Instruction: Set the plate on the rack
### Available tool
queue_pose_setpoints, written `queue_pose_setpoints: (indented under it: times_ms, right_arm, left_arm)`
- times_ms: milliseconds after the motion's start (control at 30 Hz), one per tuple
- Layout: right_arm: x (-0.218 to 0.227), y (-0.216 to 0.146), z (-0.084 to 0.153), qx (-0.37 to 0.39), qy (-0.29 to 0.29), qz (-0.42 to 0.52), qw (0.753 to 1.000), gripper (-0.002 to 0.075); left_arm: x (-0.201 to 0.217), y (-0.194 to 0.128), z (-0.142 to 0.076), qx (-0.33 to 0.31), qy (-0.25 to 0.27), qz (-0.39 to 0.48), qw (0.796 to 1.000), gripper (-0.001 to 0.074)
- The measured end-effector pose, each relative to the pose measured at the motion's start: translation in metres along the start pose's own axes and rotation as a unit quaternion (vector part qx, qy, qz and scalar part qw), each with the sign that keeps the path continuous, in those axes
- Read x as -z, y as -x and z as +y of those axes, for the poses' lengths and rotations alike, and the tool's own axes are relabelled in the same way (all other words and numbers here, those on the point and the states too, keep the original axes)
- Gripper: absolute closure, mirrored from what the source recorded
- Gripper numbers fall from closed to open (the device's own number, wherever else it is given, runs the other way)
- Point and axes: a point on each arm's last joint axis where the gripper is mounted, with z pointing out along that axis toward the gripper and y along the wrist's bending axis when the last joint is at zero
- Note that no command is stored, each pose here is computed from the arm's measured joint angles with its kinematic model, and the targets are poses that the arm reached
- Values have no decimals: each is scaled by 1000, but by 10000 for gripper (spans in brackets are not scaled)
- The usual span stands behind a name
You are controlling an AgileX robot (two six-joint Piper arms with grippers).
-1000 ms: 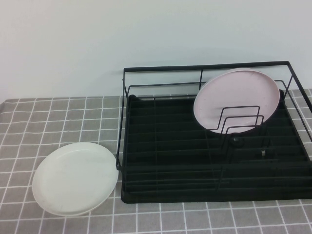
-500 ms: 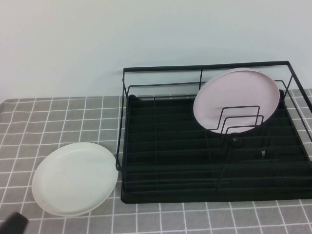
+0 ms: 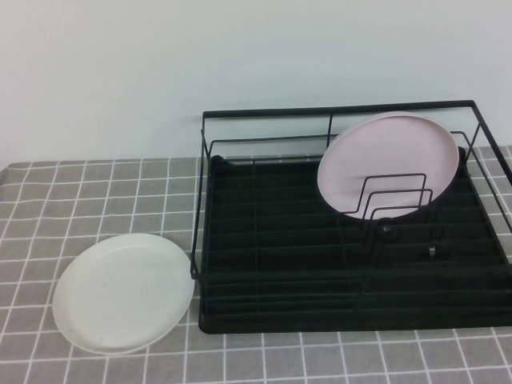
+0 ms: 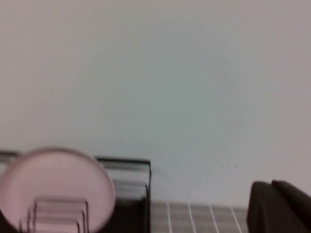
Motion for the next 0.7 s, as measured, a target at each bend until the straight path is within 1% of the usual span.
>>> queue_pose_setpoints:
  times_ms: [67,167,233,300,333,400,500,600,700]
  right_arm:
    - [-10,-3,0,35,6,63,997,729]
    - [-24,-6,1,66,29,169,983,729]
    - [-33,-10,4,67,56,242,966,729]
    - [-43,-11,12,54,103,287,951,729]
    - [-47,-9,17,46,128,291,947,729]
    - [-55,-4,31,11,195,277,941,729]
    - [-63,3,47,1,279,245,928,729]
    - [-70,7,57,-17,327,219,919,729]
    - [-79,4,61,-35,341,226,912,729]
  left_arm:
    - [-7,0,2,0,7,18,1000,735]
    - [-19,-1,7,5,18,50,999,735]
    - [-29,-2,11,12,27,72,997,735]
    - [-40,-4,17,8,40,100,994,735]
    - [-46,-4,20,2,46,116,992,735]
    - [-60,-6,25,3,55,151,987,735]
    - [-82,-6,34,14,69,191,979,735]
    - [-103,-6,42,8,79,227,971,735]
    - [-126,-6,50,-6,82,263,961,735]
